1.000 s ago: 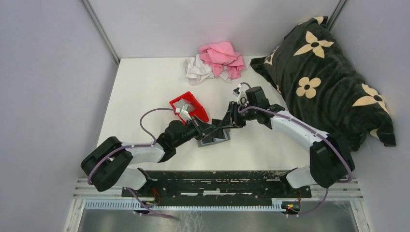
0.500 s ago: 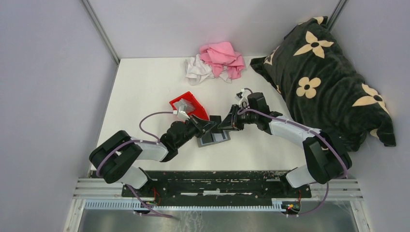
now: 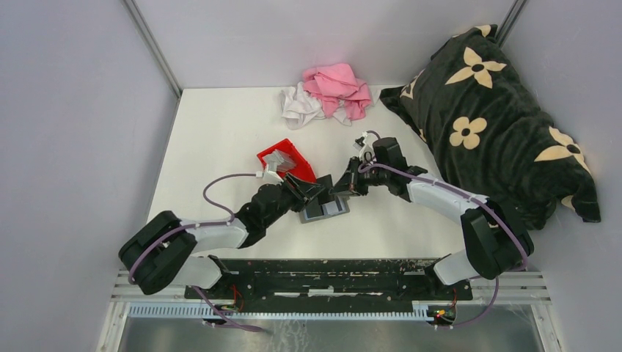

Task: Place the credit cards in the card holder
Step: Pick up the credit card from the storage box, then turn over the card slot in the card holder.

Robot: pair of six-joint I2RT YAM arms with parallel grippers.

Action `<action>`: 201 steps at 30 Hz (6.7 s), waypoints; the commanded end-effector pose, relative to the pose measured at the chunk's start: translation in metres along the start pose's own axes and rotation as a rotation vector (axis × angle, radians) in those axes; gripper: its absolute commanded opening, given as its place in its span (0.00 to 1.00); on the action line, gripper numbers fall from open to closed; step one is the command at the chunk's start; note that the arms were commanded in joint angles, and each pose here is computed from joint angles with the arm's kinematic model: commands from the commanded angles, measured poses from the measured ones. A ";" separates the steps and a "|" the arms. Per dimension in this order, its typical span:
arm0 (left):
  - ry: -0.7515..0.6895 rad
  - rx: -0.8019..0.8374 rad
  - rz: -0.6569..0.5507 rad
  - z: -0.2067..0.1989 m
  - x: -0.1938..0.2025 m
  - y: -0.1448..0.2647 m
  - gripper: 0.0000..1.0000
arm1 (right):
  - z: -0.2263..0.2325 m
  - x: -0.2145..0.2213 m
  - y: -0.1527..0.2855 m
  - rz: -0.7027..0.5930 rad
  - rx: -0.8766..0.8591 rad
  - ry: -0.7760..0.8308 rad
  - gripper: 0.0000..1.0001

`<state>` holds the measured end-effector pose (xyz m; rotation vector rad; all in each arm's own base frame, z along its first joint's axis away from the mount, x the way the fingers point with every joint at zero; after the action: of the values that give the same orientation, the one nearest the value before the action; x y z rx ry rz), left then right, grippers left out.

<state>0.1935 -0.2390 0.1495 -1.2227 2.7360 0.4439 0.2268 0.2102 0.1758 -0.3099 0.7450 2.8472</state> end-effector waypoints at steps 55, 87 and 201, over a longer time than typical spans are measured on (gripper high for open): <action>-0.482 -0.682 0.092 0.049 0.021 -0.015 0.37 | -0.023 -0.026 -0.019 0.099 0.757 0.405 0.01; -0.490 -0.707 0.108 0.053 0.022 -0.013 0.34 | -0.025 -0.034 -0.007 0.067 0.709 0.335 0.01; -0.487 -0.777 0.145 0.066 0.029 -0.013 0.28 | -0.029 -0.031 -0.007 0.078 0.702 0.340 0.01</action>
<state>0.1923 -0.2564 0.0938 -0.9092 2.3136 1.5530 0.2578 0.2005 0.1553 -0.6084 1.7569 2.4595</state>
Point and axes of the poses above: each gripper's point midway between its finger pads, its own y axis back along the fingers, its own z axis along the line the jaws close on, x = y × z, the point moved 9 cm from there along y, back along the fingers, and after that the axes turned 2 degrees about y, right-handed, at the moved point
